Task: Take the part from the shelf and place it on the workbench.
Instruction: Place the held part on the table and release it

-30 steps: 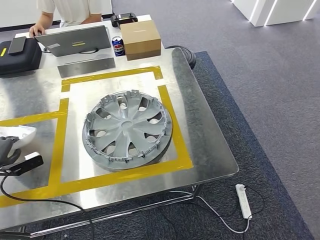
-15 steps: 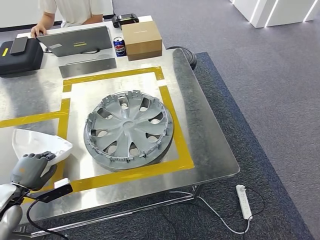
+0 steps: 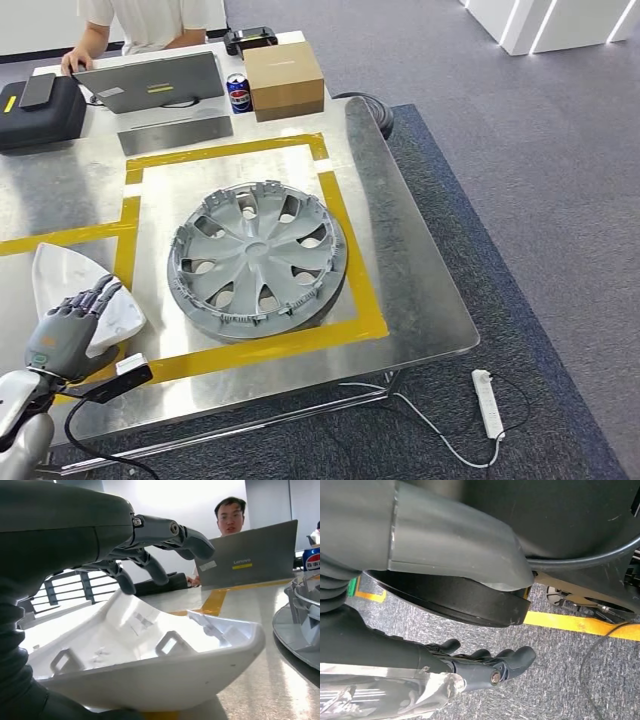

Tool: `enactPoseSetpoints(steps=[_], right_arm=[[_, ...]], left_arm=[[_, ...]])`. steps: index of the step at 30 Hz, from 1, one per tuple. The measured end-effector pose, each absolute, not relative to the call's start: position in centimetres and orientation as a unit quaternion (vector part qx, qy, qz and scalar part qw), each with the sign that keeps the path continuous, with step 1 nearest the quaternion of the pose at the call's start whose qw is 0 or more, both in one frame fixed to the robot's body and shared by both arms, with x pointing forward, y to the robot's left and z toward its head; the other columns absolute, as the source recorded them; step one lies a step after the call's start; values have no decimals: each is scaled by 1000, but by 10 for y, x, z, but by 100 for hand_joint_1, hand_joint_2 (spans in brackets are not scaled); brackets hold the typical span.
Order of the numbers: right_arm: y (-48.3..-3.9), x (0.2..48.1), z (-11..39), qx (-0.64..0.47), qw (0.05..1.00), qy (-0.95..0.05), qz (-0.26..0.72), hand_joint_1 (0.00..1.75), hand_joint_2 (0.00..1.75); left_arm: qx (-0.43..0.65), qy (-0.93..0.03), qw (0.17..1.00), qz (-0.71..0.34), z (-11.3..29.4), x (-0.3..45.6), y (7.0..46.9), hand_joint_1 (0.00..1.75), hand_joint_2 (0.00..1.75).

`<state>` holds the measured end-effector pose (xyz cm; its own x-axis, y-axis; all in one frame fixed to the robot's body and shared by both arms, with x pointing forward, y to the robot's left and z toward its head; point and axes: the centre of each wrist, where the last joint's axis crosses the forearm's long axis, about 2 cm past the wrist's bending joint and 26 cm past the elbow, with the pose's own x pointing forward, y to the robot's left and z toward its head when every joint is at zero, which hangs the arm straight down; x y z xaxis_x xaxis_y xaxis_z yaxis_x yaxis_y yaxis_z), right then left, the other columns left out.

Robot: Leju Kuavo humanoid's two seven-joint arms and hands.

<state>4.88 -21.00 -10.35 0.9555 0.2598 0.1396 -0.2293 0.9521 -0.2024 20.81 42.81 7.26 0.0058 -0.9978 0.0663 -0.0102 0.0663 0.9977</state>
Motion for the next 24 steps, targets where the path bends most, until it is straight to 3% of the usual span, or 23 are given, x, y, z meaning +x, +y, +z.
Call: enactPoseSetpoints(steps=[7,11,17,24], right_arm=[[-210,49,-104,-93,985,-82,122,0,0],[-210,48,-104,-93,985,-81,121,0,0],[-211,48,-104,-93,985,-86,120,0,0],[-211,47,-104,-93,983,-96,126,0,0]], left_arm=[[491,-518,516,-474,73,209,426,0,175],[457,-568,525,-439,72,209,423,0,175],[337,-754,507,-248,95,214,418,0,175],[259,-835,474,-105,133,218,434,0,175]])
